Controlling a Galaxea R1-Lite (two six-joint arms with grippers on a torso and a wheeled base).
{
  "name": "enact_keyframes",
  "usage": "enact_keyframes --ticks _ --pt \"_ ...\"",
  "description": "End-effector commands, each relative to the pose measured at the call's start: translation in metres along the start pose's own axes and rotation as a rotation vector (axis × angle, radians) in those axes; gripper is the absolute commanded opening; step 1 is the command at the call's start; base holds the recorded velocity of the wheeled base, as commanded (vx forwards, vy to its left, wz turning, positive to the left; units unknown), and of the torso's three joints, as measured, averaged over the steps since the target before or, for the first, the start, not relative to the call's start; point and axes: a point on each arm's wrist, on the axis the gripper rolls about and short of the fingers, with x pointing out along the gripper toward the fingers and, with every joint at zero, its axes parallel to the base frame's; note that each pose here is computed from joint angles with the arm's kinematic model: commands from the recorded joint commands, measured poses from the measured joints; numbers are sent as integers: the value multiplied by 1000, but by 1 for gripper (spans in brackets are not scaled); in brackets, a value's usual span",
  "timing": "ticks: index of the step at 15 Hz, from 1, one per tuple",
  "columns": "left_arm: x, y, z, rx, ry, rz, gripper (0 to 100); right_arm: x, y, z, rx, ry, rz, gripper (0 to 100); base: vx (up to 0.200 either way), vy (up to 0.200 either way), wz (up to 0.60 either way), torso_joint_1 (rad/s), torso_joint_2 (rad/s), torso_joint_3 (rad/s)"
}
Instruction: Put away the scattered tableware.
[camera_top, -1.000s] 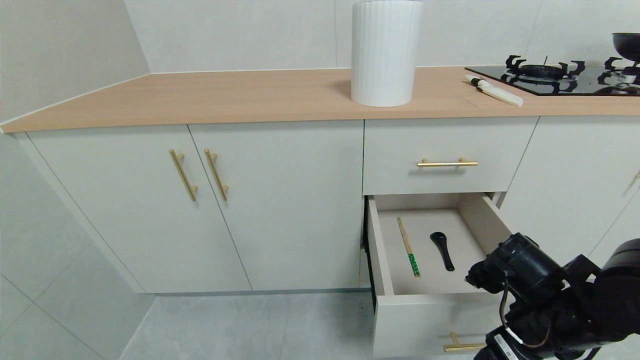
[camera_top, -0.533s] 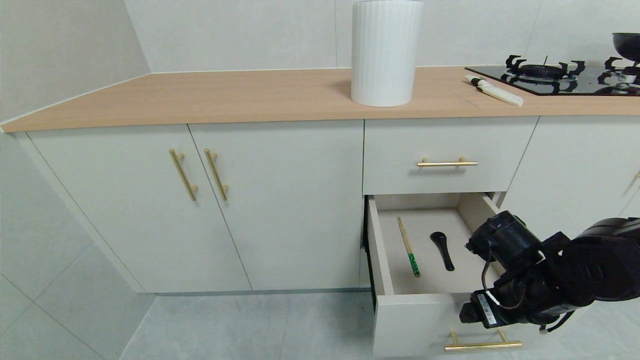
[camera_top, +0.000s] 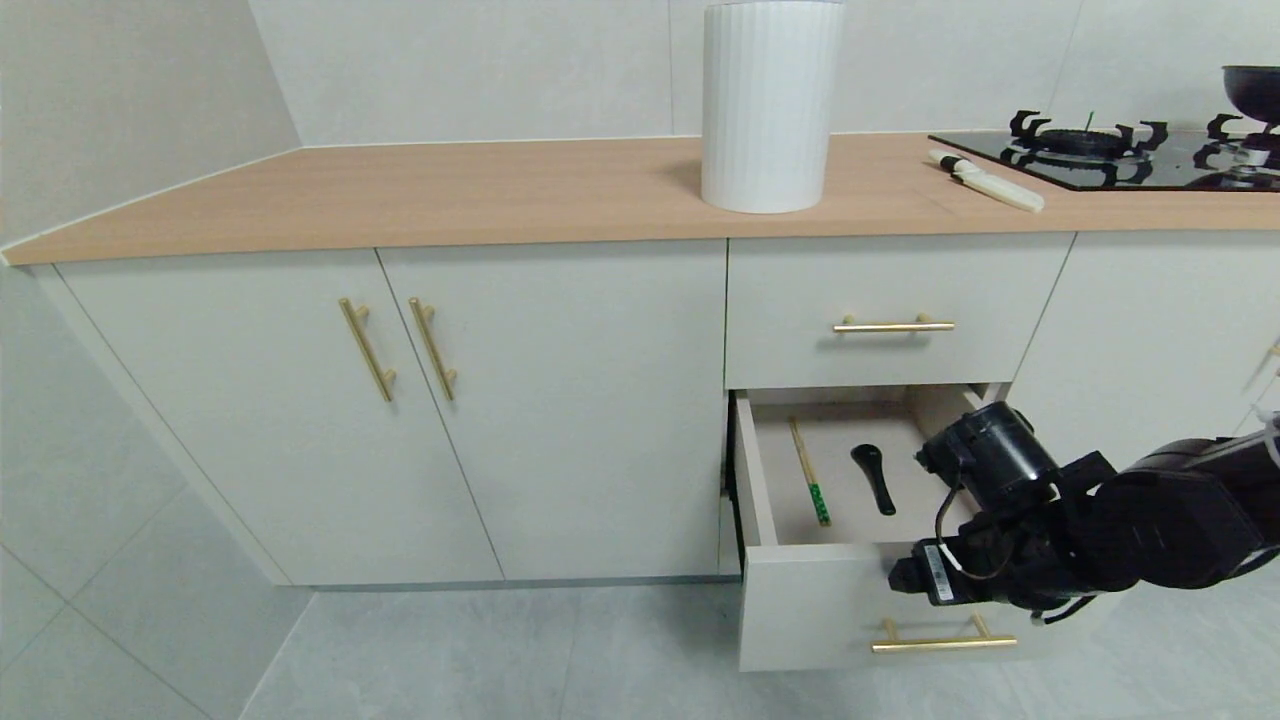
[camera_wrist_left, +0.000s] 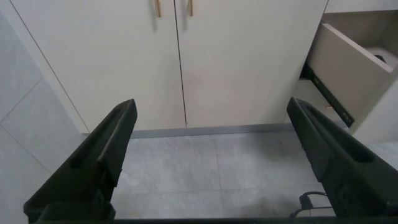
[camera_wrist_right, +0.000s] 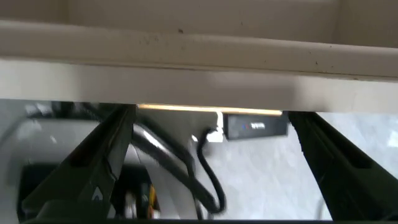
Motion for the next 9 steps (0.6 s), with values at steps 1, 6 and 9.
enact_keyframes --ticks 1,6,9 --pt "0 0 0 0 0 0 100 14 0 2 10 0 -9 100 0 0 0 0 0 0" --pt "0 0 0 0 0 0 100 28 4 25 62 -172 29 100 0 0 0 0 0 0" --pt "0 0 0 0 0 0 100 38 5 29 74 -220 37 100 0 0 0 0 0 0"
